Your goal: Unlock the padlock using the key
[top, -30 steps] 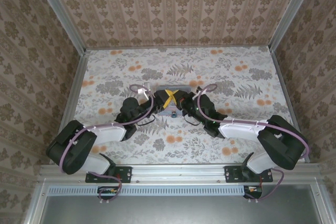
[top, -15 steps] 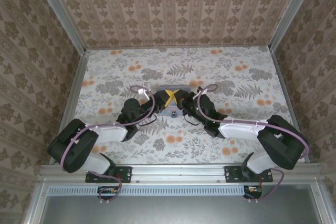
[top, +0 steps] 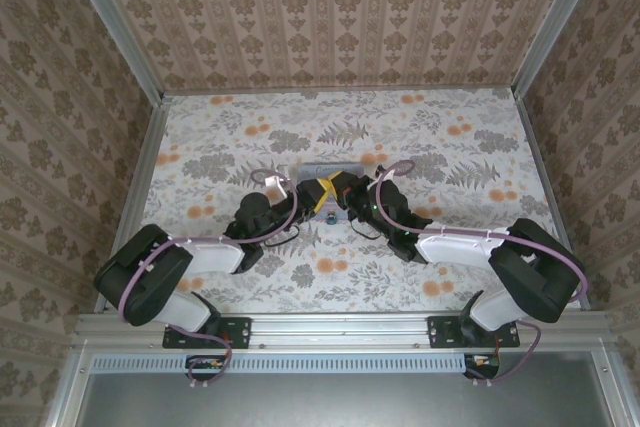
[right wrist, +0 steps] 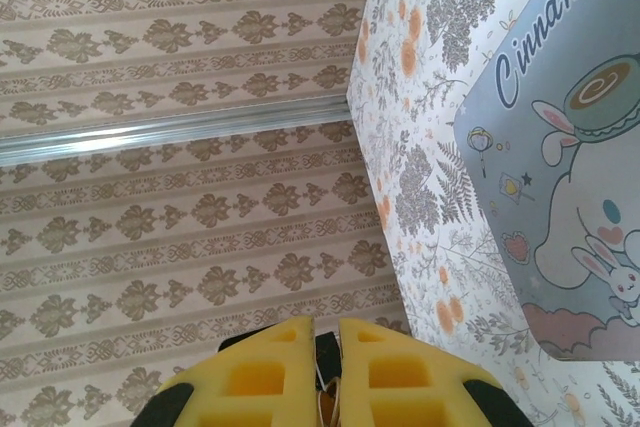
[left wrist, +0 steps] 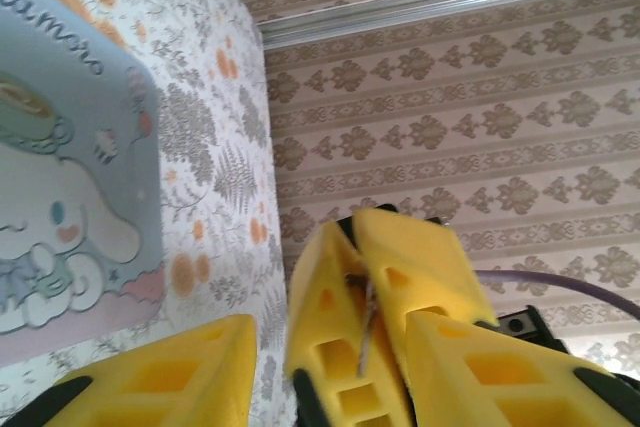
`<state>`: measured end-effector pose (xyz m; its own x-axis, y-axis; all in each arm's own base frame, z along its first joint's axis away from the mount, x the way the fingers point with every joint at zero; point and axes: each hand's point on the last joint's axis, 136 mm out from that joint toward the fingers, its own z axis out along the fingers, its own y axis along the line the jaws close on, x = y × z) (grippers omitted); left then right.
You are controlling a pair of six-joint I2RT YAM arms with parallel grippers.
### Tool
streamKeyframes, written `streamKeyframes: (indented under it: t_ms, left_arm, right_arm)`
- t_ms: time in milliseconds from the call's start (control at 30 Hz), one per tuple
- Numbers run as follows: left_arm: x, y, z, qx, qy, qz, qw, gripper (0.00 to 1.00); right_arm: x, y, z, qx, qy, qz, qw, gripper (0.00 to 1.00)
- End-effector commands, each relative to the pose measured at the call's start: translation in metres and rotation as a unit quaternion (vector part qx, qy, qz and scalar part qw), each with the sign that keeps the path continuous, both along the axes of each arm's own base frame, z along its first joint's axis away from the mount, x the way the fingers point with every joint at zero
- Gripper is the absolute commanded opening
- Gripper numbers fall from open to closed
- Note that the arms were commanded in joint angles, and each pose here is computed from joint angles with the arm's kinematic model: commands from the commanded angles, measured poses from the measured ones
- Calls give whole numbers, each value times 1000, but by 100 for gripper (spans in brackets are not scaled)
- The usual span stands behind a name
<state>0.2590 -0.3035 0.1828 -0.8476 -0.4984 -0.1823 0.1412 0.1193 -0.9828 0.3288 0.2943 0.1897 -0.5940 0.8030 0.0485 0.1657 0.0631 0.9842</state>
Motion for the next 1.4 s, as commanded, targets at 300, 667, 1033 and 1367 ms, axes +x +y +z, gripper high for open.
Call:
streamKeyframes:
  t_ms: [300,667,1033,1367]
  left_arm:
    - [-7,-3,13,29,-30,-15,999,41]
    - [-2,-10,17,23,-35,-18,999,37]
    - [2,-14,18,22,-39,-18,999,19]
    - [7,-11,22,16,-44,-25,999,0]
  right_arm:
    - [0,4,5,1,-10,9,1000,0]
    - [-2,5,0,1,-4,13,1000,0]
    - [-5,4,-6,-3,0,16,1000,0]
    - [-6,-6,-8,-10,0,19,1000,31]
